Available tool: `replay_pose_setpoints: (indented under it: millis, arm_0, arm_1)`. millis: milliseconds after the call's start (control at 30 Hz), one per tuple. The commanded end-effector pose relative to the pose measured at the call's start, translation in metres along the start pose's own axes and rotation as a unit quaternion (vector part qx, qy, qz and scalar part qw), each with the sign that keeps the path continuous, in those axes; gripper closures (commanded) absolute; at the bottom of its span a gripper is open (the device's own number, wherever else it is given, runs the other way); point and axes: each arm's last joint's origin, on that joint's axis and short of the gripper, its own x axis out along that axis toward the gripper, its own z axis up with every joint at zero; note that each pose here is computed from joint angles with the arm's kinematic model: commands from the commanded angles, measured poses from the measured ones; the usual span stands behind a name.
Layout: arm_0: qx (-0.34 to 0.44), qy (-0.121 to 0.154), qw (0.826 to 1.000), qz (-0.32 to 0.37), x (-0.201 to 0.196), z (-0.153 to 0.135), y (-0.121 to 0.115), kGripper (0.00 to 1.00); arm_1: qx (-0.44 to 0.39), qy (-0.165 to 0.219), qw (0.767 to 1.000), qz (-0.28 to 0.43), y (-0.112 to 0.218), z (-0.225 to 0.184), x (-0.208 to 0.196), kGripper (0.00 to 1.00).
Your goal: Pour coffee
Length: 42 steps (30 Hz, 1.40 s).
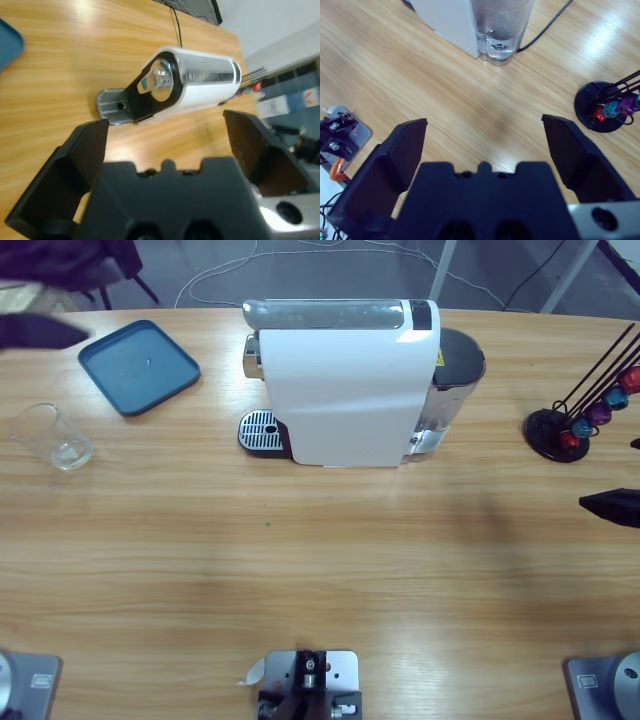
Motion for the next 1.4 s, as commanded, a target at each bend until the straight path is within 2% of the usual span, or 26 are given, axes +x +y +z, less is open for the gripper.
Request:
replay_pose_setpoints:
  millis: [33,133,200,267,367,433,533,567,633,667,733,767,833,867,900,933,1167,1400]
  arm_0:
    - [-0.156,0.12,0.98,-0.043,0.1,0.045,0.028,0.006]
    - [-0.158,0.131,0.977,-0.054,0.116,0.054,0.028,0.019]
    - [-0.156,0.136,0.976,-0.066,0.123,0.057,0.028,0.107]
    - [-0.157,0.154,0.972,-0.08,0.135,0.058,0.03,0.115]
    - [-0.151,0.157,0.973,-0.082,0.141,0.06,0.034,0.117]
    - [-0.146,0.172,0.969,-0.101,0.144,0.06,0.033,0.182]
    - [-0.137,0.172,0.97,-0.103,0.142,0.058,0.033,0.185]
    - [-0.135,0.172,0.97,-0.104,0.142,0.058,0.032,0.249]
    - [-0.132,0.168,0.971,-0.108,0.14,0.061,0.03,0.56]
    - [-0.131,0.168,0.971,-0.108,0.14,0.061,0.03,0.638]
    - [-0.13,0.169,0.971,-0.111,0.142,0.061,0.03,0.687]
    - [-0.13,0.17,0.97,-0.111,0.143,0.061,0.03,0.769]
    - [-0.131,0.17,0.971,-0.109,0.145,0.06,0.03,0.856]
    - [-0.13,0.171,0.971,-0.108,0.147,0.059,0.03,0.861]
    - [-0.128,0.173,0.971,-0.106,0.149,0.057,0.029,0.963]
    - [-0.126,0.172,0.971,-0.104,0.148,0.055,0.028,1.0]
    - [-0.104,0.171,0.973,-0.115,0.144,0.051,0.017,1.0]
    - [-0.058,0.15,0.975,-0.155,0.128,0.055,-0.01,1.0]
  arm_1:
    - [-0.011,0.0,1.0,0.007,0.005,-0.011,-0.001,0.0]
    - [-0.011,0.006,1.0,0.008,0.005,-0.01,0.002,0.0]
    - [-0.011,0.005,1.0,0.005,0.004,-0.01,0.002,0.0]
    - [-0.011,0.006,1.0,0.003,0.004,-0.01,0.002,0.0]
    - [-0.01,0.008,1.0,0.003,0.004,-0.01,0.003,0.0]
    - [-0.01,0.011,1.0,0.002,0.004,-0.01,0.004,0.0]
    - [-0.01,0.016,1.0,0.001,0.003,-0.009,0.008,0.0]
    - [-0.009,0.016,1.0,0.001,0.003,-0.009,0.009,0.0]
    - [-0.01,0.015,1.0,0.0,0.003,-0.009,0.008,0.0]
    - [-0.01,0.015,1.0,-0.001,0.003,-0.009,0.008,0.0]
    - [-0.01,0.015,1.0,-0.005,0.003,-0.01,0.008,0.0]
    - [-0.01,0.015,1.0,-0.006,0.002,-0.01,0.008,0.0]
    - [-0.01,0.014,1.0,-0.007,0.002,-0.01,0.008,0.0]
    - [-0.01,0.015,1.0,-0.008,0.002,-0.01,0.009,0.0]
    - [-0.01,0.015,1.0,-0.008,0.002,-0.01,0.009,0.0]
    - [-0.01,0.014,1.0,-0.008,0.002,-0.01,0.01,0.0]
    - [-0.01,0.022,1.0,-0.006,0.002,-0.009,0.015,0.0]
    - [-0.015,0.022,1.0,-0.002,0.003,-0.008,0.015,0.0]
